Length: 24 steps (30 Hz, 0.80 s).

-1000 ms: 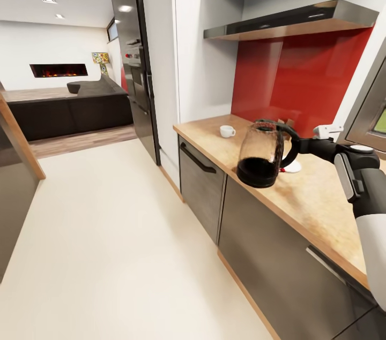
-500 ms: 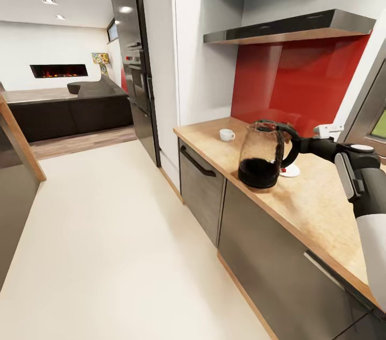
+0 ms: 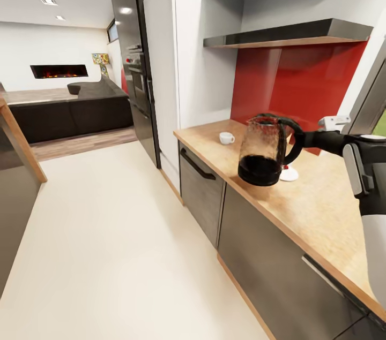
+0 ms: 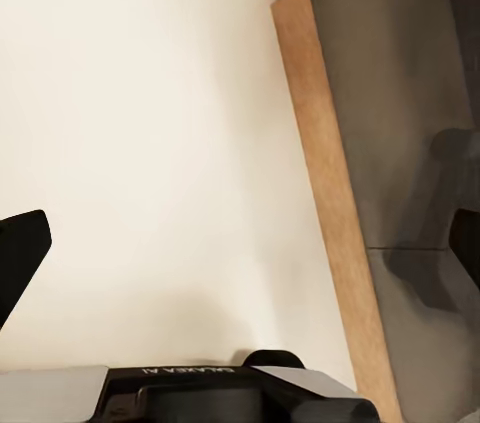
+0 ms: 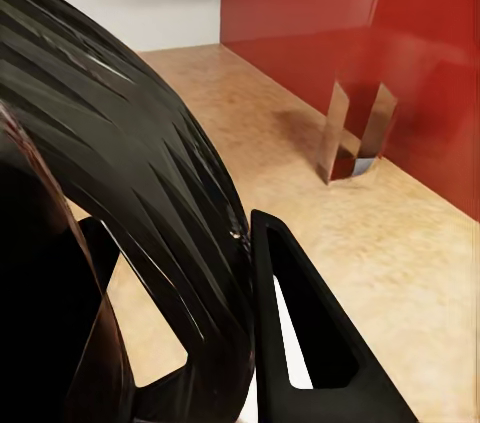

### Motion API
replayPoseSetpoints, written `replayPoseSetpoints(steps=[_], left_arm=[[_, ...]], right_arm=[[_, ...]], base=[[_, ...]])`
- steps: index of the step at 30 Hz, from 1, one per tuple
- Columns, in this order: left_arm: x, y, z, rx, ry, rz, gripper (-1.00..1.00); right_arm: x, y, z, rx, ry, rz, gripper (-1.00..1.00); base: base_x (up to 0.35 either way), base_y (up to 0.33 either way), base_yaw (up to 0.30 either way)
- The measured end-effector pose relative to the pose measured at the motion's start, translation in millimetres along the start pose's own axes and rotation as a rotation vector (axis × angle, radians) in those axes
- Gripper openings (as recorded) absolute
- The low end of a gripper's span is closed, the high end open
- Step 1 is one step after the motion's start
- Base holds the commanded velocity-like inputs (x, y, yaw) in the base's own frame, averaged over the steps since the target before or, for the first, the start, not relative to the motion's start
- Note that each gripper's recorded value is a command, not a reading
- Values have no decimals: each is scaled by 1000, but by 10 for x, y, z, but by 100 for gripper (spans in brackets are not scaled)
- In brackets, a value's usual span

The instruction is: Set up a coffee station on the kitchen countertop: keep the coffee maker on the countertop, move the bottle of coffee from the kitchen shelf to the counter next to the coffee maker, place a paper coffee filter on top of the coffee maker, put the saucer next to the coffee maker with the coffee cup on the saucer, and place the electric kettle next to the coffee maker.

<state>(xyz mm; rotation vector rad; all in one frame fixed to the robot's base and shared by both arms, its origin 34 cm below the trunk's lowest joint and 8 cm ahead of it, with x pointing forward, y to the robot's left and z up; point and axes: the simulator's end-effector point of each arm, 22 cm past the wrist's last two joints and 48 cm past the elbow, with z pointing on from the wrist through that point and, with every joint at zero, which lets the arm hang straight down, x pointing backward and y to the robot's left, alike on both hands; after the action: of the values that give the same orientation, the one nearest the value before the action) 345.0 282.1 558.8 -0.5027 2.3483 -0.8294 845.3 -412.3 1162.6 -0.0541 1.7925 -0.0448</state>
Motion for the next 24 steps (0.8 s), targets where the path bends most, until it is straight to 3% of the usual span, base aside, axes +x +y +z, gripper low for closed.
replayPoseSetpoints(steps=[9, 18, 24], left_arm=[[-50, -83, -80, 0, 0, 0, 100], [-48, -82, -81, 0, 0, 0, 100], [-50, -85, -81, 1, 0, 1, 100]], right_arm=[[-133, -17, -42, 1, 1, 0, -100], [-131, 141, -49, -70, 1, -1, -100], [-131, 149, -50, -74, 2, -5, -100]], base=[[0, 0, 0], [0, 0, 0], [0, 0, -29]])
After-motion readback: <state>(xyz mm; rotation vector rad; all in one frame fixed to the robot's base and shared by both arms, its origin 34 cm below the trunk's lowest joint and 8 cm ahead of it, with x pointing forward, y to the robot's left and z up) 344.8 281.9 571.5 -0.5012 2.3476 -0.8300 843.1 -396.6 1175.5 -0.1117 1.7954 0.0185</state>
